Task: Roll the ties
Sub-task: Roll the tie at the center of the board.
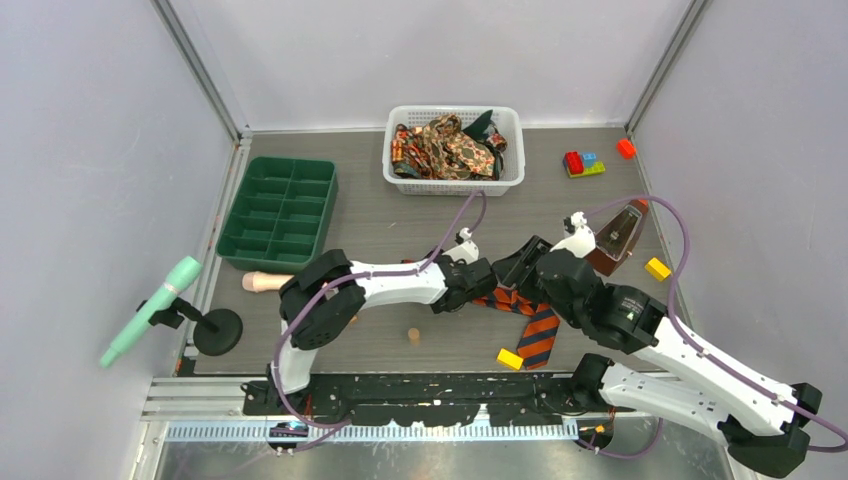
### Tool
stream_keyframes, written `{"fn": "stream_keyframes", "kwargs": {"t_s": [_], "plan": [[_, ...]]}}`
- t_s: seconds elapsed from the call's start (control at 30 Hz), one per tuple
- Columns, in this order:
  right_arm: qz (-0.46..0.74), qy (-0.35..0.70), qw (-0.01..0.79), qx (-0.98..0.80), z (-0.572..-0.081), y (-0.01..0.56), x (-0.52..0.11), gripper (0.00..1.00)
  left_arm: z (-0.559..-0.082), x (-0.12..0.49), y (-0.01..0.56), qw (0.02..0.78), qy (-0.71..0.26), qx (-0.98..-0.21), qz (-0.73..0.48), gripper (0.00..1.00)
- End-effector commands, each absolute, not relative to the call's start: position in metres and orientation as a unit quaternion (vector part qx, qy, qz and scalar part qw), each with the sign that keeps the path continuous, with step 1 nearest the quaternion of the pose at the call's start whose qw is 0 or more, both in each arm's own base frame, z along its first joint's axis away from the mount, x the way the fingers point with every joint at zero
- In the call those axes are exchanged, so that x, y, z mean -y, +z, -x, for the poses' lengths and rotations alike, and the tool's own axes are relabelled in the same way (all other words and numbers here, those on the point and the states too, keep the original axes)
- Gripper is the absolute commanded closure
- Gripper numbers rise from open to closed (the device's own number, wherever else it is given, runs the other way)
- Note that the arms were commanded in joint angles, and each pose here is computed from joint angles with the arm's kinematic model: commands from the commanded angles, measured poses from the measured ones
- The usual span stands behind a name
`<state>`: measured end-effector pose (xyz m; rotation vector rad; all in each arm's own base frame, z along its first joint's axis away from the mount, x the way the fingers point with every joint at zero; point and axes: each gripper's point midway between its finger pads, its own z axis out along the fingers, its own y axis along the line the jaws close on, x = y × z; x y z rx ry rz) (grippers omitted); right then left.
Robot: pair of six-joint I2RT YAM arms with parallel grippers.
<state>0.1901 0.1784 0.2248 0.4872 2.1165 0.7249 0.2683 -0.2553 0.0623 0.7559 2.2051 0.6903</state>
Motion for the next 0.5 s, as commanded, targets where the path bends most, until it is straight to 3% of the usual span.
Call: {"fn": "stream_keyframes", "kwargs": {"t_s": [0.0, 0.23, 0.47], "plan": [[-0.215, 0.289, 0.427, -0.830, -0.193, 0.232, -0.171, 0.46, -0.270, 0.265, 0.072, 0.372, 0.285, -0.837, -0.283, 1.00], [-0.216, 0.288, 0.425, -0.831, -0.192, 0.232, -0.170, 0.46, -0.264, 0.278, 0.064, 0.368, 0.288, -0.832, -0.299, 0.93], [-0.218, 0.287, 0.424, -0.831, -0.191, 0.232, -0.168, 0.45, -0.256, 0.296, 0.056, 0.360, 0.261, -0.841, -0.308, 0.79]]}}
